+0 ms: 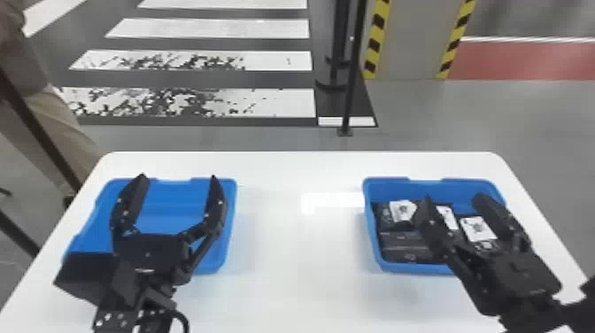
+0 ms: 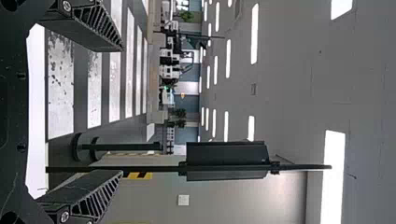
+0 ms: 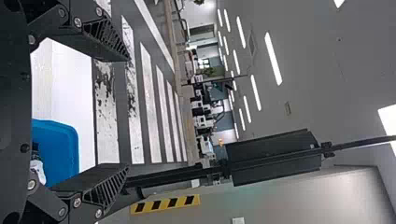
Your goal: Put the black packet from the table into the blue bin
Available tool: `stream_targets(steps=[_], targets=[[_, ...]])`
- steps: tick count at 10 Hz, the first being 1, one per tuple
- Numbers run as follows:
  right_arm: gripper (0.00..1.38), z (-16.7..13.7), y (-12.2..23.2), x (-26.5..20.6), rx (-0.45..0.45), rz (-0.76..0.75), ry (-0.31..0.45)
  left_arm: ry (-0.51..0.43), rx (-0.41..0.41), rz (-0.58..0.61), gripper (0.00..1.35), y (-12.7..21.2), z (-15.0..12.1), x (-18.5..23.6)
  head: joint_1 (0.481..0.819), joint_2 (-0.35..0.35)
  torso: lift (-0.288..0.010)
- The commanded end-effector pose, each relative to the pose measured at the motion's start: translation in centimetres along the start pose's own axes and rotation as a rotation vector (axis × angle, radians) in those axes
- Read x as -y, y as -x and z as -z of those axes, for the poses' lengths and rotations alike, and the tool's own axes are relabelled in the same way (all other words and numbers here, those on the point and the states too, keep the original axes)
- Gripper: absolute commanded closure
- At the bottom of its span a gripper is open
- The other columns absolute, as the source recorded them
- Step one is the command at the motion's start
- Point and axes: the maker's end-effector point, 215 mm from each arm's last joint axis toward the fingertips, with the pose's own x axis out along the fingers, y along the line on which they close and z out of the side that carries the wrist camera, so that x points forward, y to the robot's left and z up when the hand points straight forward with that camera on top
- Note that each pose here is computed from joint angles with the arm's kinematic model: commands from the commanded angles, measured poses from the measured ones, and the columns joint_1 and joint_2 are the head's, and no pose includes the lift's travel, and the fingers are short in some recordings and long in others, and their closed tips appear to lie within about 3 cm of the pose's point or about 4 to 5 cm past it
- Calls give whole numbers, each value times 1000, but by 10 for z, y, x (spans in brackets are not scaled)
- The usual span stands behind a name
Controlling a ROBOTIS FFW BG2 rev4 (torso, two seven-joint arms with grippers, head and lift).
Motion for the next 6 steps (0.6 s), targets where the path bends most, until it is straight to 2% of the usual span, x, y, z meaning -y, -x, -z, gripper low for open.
stream_targets(steps=[1, 6], targets=[[231, -1, 0, -1, 0, 1, 0, 0, 0, 0, 88, 0, 0, 0, 695, 8, -110], [231, -1, 1, 0, -3, 6, -1, -3, 1, 1, 88, 1, 0, 0, 695, 7, -110]])
